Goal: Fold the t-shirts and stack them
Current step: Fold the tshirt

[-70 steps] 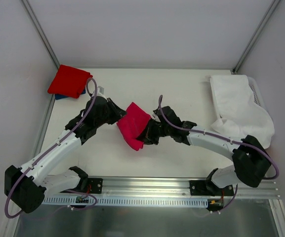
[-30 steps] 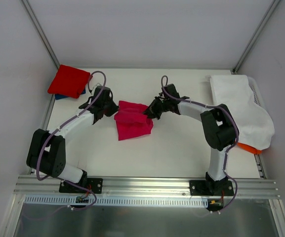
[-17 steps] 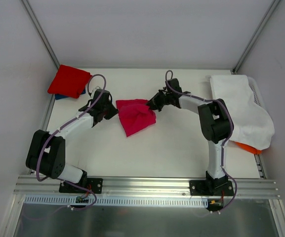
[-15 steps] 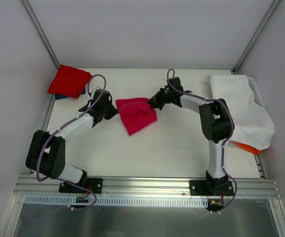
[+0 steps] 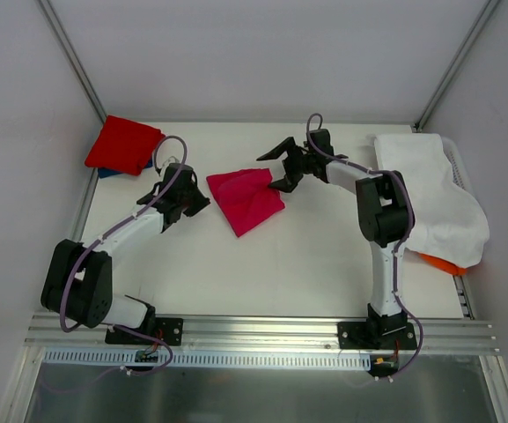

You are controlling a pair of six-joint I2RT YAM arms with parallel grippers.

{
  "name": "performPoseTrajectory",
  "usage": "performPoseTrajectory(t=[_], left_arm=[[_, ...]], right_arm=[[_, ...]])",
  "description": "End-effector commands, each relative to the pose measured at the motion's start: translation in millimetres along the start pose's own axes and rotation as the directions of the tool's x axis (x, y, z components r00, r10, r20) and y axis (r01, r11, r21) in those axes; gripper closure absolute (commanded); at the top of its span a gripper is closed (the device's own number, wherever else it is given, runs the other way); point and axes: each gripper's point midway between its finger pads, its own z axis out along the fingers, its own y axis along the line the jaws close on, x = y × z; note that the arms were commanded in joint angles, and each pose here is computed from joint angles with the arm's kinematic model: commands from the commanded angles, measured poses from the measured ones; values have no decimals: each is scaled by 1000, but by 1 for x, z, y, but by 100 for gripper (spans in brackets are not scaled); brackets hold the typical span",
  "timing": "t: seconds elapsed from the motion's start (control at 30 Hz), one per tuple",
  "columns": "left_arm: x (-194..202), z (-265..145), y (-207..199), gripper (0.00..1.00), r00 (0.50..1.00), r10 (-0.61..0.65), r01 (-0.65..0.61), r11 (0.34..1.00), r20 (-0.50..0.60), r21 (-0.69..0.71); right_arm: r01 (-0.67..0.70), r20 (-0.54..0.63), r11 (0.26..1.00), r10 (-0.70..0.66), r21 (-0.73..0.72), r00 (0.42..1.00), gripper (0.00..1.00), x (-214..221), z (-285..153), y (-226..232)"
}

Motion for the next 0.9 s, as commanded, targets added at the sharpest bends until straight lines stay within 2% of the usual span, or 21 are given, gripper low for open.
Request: performPoseTrajectory(t=[0.0,0.17,0.23,0.3,0.33,0.43,0.47,0.57,0.63,0.67,0.7,0.8,0.87], left_arm=[[-10,-8,-3,100,999,-8,7,999,39,34],[-11,-16,-5,100,999,-14,11,998,48,56],[-12,-22,-8,100,998,-15,11,997,57,74],[-15,-28,-12,100,998,-14,8,996,65,94],[-19,-35,-16,100,997,-13,4,993,82,115],[-30,-55,-29,100,992,-10,-12,985,128,171],[-34,-61,-32,100,990,-8,-18,983,144,184],[-45,-81,-45,98,981,6,-52,969,192,240],[-40,-82,-57,96,985,54,-99,955,165,279],[-42,-86,-71,96,983,85,-135,937,165,322],[-28,-80,-82,96,988,122,-149,915,94,374],[-8,-67,-110,97,979,201,-184,862,15,472],[14,-69,-134,96,957,289,-220,800,-38,558]], right_arm=[[103,68,992,-98,-74,993,0,-7,-14,34],[189,206,976,-164,-110,965,1,-25,-50,52],[275,276,944,-219,-181,936,1,-24,-77,81],[323,322,923,-246,-211,914,0,-25,-97,92],[385,366,889,-283,-247,887,0,-15,-118,114],[487,487,856,-357,-170,797,1,-13,-146,110],[557,564,819,-396,-139,724,1,-6,-172,122],[595,638,801,-427,-61,640,0,5,-200,106],[575,643,818,-431,-17,633,1,7,-204,81],[596,655,803,-441,-17,614,0,15,-213,83],[582,640,813,-448,1,624,0,17,-208,65],[574,642,819,-446,12,624,1,24,-212,49],[555,632,831,-447,32,633,1,26,-210,29]])
